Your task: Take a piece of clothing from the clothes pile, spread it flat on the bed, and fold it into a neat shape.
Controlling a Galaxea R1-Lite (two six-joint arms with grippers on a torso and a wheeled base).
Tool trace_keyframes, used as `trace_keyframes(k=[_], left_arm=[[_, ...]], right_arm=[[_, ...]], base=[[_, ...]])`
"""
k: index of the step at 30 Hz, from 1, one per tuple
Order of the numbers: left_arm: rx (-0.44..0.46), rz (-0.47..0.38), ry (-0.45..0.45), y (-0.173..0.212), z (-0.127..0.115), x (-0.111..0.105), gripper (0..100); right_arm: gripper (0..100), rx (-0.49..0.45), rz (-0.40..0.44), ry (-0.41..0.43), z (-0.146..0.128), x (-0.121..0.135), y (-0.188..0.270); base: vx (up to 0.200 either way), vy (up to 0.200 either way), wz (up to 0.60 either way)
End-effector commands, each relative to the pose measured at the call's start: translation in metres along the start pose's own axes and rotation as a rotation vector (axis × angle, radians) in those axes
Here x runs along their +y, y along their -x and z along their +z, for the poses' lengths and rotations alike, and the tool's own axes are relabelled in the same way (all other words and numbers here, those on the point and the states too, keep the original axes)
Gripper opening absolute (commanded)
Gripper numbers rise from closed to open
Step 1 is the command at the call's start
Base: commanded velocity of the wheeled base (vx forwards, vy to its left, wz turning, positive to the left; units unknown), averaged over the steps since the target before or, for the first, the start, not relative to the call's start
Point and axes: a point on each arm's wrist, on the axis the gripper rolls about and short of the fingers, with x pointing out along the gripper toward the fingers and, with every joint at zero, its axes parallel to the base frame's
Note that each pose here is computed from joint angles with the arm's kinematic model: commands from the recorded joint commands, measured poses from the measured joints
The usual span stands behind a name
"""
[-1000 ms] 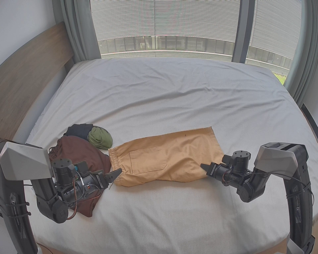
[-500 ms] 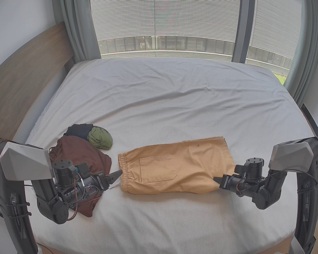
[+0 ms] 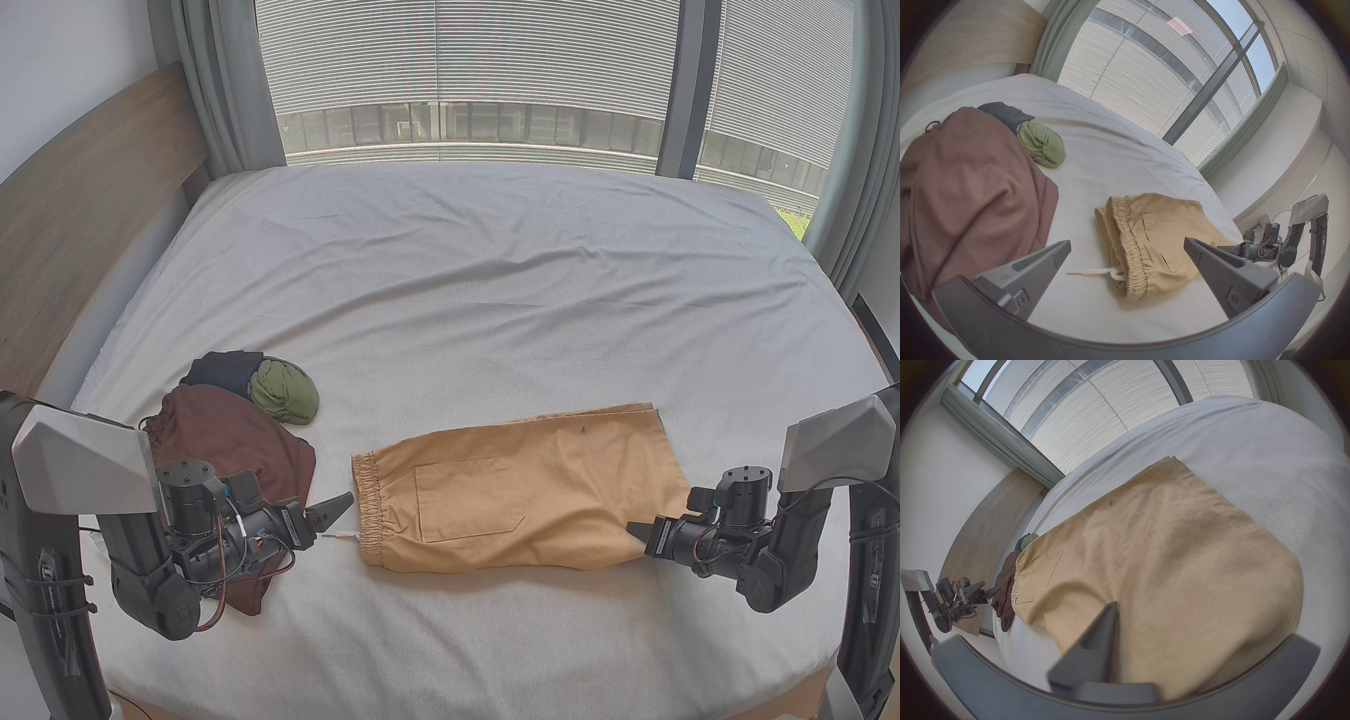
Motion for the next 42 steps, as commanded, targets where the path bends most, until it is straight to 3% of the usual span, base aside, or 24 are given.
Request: trace_keyframes(k=[1, 9, 13, 28, 42], left_arm=[[0.033, -0.008, 0.027, -0.005, -0.009, -0.002, 100], [0.07, -0.06, 0.186, -0.012, -0.018, -0.02, 100], [0.097, -0.044, 0.225, -0.017, -0.027, -0.016, 100], [0.13, -0.03, 0.257, -0.017, -0.036, -0.013, 100], [0.158, -0.016, 0.304, -0.022, -0.046, -0.01, 100]], right_arm=[[100, 0.022, -0.01, -0.007, -0.008, -0.005, -0.002], [100, 0.058, 0.0, 0.004, -0.021, 0.003, 0.011], [100, 0.097, 0.033, 0.029, -0.034, 0.016, 0.016], [100, 0.171, 0.115, 0.089, -0.053, 0.046, 0.027], [100, 0.071, 0.251, 0.157, -0.032, 0.086, 0.032]], base=[[0.0, 0.0, 0.0], [0.0, 0.0, 0.0], [0.0, 0.0, 0.0], [0.0, 0.0, 0.0], [0.0, 0.0, 0.0]])
